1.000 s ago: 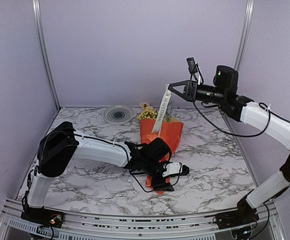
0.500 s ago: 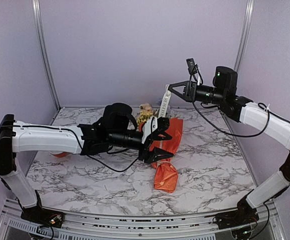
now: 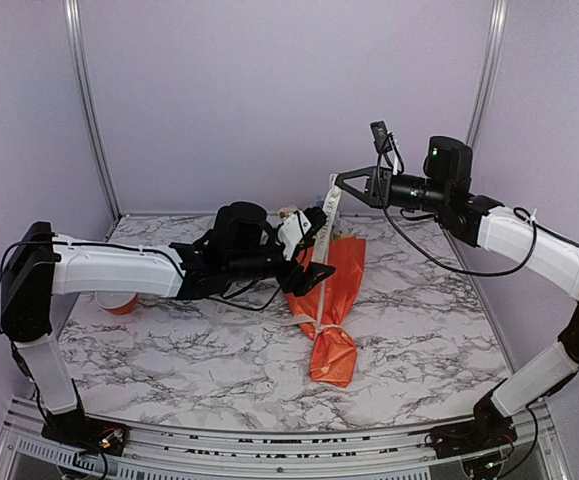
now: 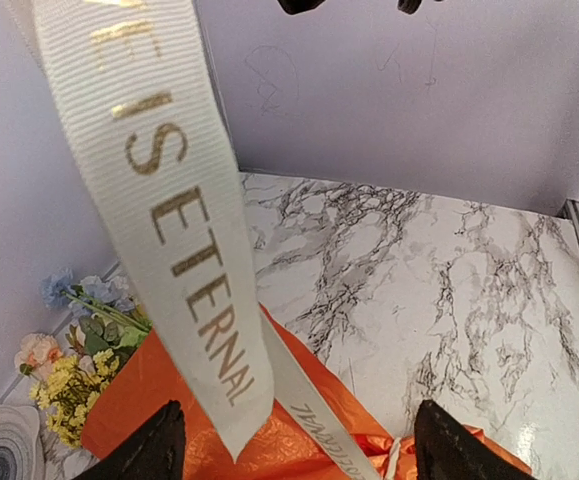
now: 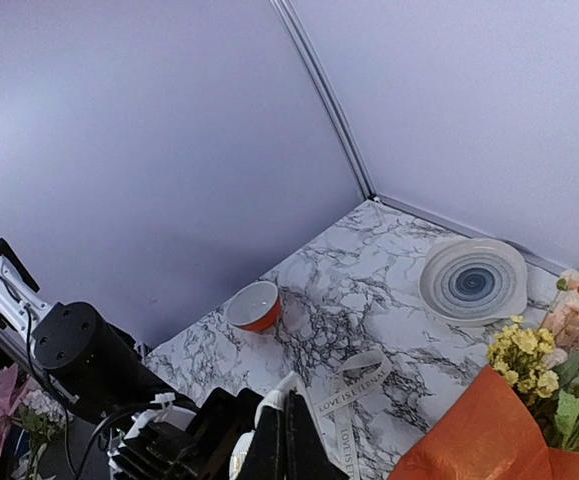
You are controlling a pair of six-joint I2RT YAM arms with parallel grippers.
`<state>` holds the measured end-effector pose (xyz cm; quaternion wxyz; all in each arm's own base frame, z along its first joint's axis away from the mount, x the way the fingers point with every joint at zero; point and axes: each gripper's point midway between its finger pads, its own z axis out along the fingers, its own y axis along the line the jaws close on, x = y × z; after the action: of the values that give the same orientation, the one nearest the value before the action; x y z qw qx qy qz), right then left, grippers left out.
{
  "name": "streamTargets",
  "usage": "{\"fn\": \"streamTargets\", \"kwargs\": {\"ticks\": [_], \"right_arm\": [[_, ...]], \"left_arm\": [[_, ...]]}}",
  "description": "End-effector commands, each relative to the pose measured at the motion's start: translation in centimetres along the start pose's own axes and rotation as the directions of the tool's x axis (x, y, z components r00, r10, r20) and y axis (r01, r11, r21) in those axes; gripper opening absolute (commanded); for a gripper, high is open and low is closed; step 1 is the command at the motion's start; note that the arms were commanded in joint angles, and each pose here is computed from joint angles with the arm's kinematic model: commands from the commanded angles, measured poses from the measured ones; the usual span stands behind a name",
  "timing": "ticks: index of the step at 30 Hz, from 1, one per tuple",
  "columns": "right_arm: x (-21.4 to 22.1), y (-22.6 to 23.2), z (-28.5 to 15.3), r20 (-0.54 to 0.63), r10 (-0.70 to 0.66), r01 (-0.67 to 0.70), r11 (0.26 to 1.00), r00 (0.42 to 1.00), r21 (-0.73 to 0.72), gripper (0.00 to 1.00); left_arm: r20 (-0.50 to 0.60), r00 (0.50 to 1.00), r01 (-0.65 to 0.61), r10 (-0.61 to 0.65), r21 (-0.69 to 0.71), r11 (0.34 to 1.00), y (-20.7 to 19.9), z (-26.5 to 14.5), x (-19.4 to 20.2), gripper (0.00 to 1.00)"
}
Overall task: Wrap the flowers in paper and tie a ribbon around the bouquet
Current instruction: Adjust the folded bouquet at the center of the board, then tie the ribbon around the folded bouquet.
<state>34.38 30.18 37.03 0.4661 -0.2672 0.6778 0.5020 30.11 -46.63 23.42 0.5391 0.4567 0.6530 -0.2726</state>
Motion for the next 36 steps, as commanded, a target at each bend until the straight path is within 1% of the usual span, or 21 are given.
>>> {"fn": "streamTargets", "kwargs": {"ticks": [1,2,3,5,6,7,8,10,11,12,15,17,21,27,30,36], "right_arm": [[-0.3,0.7,0.0,0.012,-0.020,0.020,0.999,1.000,-0.026,0.00],[-0.1,0.7,0.1,0.006,-0.017,0.017,0.999,1.000,-0.028,0.00],[0.1,0.6,0.1,0.000,-0.014,0.014,0.999,1.000,-0.029,0.00],[0.8,0.4,0.1,-0.018,-0.004,0.004,1.000,1.000,-0.026,0.00],[1.3,0.3,0.0,-0.026,0.000,0.000,1.000,1.000,-0.023,0.00],[1.9,0.1,0.0,-0.039,0.005,-0.006,1.000,0.999,-0.018,0.00],[2.7,-0.3,-0.1,-0.055,0.013,-0.013,1.000,0.998,-0.007,0.07],[5.3,-1.6,0.0,-0.118,0.054,-0.051,0.998,0.992,0.030,0.26],[6.8,-2.5,0.0,-0.147,0.080,-0.073,0.996,0.986,0.054,0.33],[8.7,-3.4,0.1,-0.177,0.117,-0.105,0.992,0.977,0.075,0.37],[13.6,-5.0,0.0,-0.239,0.214,-0.196,0.976,0.947,0.099,0.41],[16.4,-5.9,-0.3,-0.251,0.267,-0.243,0.962,0.930,0.123,0.43],[20.4,-7.7,-0.3,-0.279,0.337,-0.302,0.939,0.899,0.163,0.44],[25.7,-10.3,0.5,-0.323,0.429,-0.381,0.902,0.843,0.204,0.37],[28.3,-12.1,0.2,-0.350,0.455,-0.372,0.885,0.819,0.280,0.34],[32.1,-13.7,-0.3,-0.378,0.494,-0.375,0.860,0.783,0.347,0.31]], "left_arm": [[0.054,0.998,0.017,-0.021,0.067,0.998,-0.7,1.9,-1.4,0.76],[0.065,0.998,0.020,-0.025,0.085,0.996,-0.9,2.1,-1.8,0.69],[0.074,0.997,0.021,-0.028,0.086,0.996,-0.9,2.3,-2.1,0.55],[0.086,0.996,0.024,-0.030,0.073,0.997,-0.6,2.4,-2.7,0.21],[0.089,0.995,0.025,-0.032,0.069,0.997,-0.5,2.4,-2.9,0.06],[0.091,0.995,0.029,-0.035,0.069,0.997,-0.5,2.3,-2.9,0.00],[0.093,0.995,0.036,-0.042,0.073,0.997,-0.6,2.1,-3.0,0.00],[0.105,0.993,0.044,-0.053,0.086,0.995,-0.8,1.7,-3.2,0.00],[0.113,0.992,0.046,-0.056,0.094,0.995,-0.9,1.6,-3.3,0.00],[0.123,0.991,0.045,-0.057,0.104,0.994,-1.2,1.4,-3.5,0.00],[0.146,0.988,0.040,-0.056,0.110,0.993,-1.4,1.2,-3.7,0.00],[0.157,0.986,0.046,-0.062,0.104,0.994,-1.3,1.0,-3.7,0.00],[0.207,0.976,0.039,-0.063,0.119,0.992,-1.8,0.0,-4.4,0.00],[0.243,0.970,-0.009,-0.021,0.123,0.992,-2.9,-0.4,-5.1,0.00],[0.271,0.963,-0.024,-0.012,0.128,0.992,-3.4,-0.7,-6.3,0.00],[0.337,0.941,-0.070,0.013,0.159,0.985,-5.0,-1.2,-9.0,0.00]]}}
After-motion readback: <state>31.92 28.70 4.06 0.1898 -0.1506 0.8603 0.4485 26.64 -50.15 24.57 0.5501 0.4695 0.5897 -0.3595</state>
